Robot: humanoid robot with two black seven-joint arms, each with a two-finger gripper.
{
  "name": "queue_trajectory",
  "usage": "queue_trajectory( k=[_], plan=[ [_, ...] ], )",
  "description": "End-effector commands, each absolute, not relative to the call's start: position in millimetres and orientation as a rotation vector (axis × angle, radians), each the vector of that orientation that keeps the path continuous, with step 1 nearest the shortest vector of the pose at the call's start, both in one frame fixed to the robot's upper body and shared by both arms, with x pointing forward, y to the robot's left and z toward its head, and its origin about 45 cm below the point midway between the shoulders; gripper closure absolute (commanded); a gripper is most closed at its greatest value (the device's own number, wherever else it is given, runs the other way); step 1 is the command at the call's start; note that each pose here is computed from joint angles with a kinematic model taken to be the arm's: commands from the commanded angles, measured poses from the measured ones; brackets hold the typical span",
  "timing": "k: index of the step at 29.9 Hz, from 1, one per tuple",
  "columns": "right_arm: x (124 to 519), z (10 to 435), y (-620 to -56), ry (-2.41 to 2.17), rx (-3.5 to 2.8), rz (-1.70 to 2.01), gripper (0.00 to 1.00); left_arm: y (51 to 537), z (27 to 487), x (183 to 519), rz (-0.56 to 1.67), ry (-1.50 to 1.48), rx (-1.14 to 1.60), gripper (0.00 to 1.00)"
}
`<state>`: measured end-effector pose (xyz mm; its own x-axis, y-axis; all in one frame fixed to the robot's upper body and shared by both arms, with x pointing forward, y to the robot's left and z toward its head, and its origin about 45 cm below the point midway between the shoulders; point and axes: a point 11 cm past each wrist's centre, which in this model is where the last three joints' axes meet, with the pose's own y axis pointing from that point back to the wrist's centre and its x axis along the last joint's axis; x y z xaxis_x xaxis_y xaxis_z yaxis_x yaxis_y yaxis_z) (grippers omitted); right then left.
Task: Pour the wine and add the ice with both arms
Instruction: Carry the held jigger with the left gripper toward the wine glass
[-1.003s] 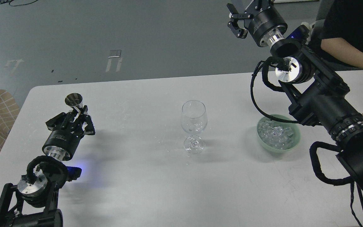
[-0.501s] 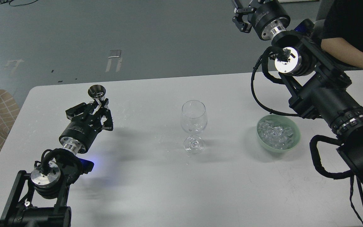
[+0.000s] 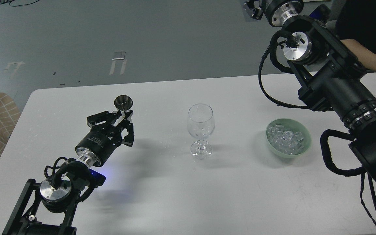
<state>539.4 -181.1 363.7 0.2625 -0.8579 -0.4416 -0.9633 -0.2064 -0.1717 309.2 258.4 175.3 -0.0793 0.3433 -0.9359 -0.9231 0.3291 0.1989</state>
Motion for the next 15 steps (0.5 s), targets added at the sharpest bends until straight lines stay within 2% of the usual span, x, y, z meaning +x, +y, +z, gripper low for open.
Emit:
queue_trajectory(
  k=[1, 15],
  plan=[
    [540.3, 369.0, -176.8, 1.654, -2.130, 0.350, 0.00, 252.8, 177.9, 303.1, 1.162, 1.217, -0.607, 1.00],
    [544.7, 408.1, -161.1, 1.623, -2.171, 0.300, 0.00, 237.2, 193.1, 299.4, 1.139, 1.186, -0.505, 1.00]
  ],
)
